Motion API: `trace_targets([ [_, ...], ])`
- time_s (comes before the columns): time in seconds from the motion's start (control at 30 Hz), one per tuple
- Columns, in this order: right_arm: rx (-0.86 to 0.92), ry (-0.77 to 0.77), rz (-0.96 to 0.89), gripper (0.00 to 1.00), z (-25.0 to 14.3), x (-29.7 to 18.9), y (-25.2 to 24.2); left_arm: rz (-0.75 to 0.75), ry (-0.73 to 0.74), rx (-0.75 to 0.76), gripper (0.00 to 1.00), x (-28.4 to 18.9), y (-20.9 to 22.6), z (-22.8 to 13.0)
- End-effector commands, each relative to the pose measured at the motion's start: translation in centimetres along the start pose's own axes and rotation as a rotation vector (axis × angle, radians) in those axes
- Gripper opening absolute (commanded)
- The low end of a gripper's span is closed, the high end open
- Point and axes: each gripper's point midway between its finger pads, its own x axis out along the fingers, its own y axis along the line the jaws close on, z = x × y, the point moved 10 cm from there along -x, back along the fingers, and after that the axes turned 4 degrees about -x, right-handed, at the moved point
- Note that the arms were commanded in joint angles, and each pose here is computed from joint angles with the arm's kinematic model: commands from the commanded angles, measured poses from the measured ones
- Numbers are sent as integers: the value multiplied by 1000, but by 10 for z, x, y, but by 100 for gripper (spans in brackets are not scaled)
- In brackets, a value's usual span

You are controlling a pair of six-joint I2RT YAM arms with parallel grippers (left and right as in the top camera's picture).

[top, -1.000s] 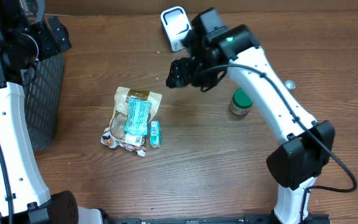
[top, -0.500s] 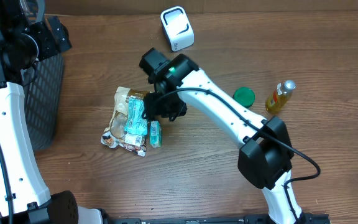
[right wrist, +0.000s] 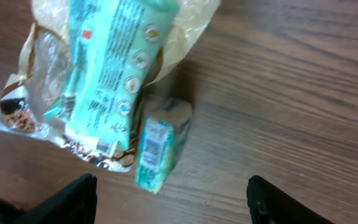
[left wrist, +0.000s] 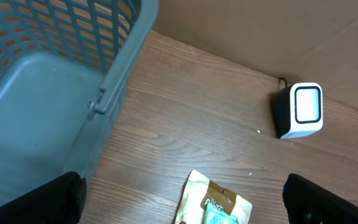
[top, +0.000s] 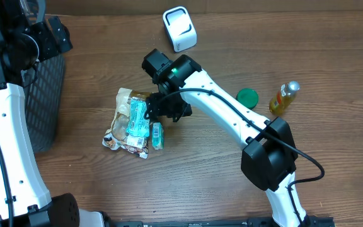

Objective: Scan the item barcode
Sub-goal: 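Grasp the Kleenex tissue pack with the right gripper and lift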

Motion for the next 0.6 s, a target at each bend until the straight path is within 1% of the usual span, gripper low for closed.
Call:
trace_targets([
  [0.0,23,-23,-34,75,6,-1,-11,-14,-21,20,100,-5,-3,4],
  [0.1,38,-26,-35,86,9,-3,-18,-14,-21,20,99,-5,-3,4],
  [0.17,44,-28,-34,100,11,-4,-22,-14,-21,20,100,-5,-3,4],
  [0.37,7,11,5,100,8,-4,-24,-14,-21,20,100,-5,-3,4],
  [0.43,11,30,-4,97,5,-4,-25,-14,-21,20,100,-5,-3,4],
  [0.57,18,53,-13,96,2,0,-27,-14,-21,20,100,-5,-3,4],
])
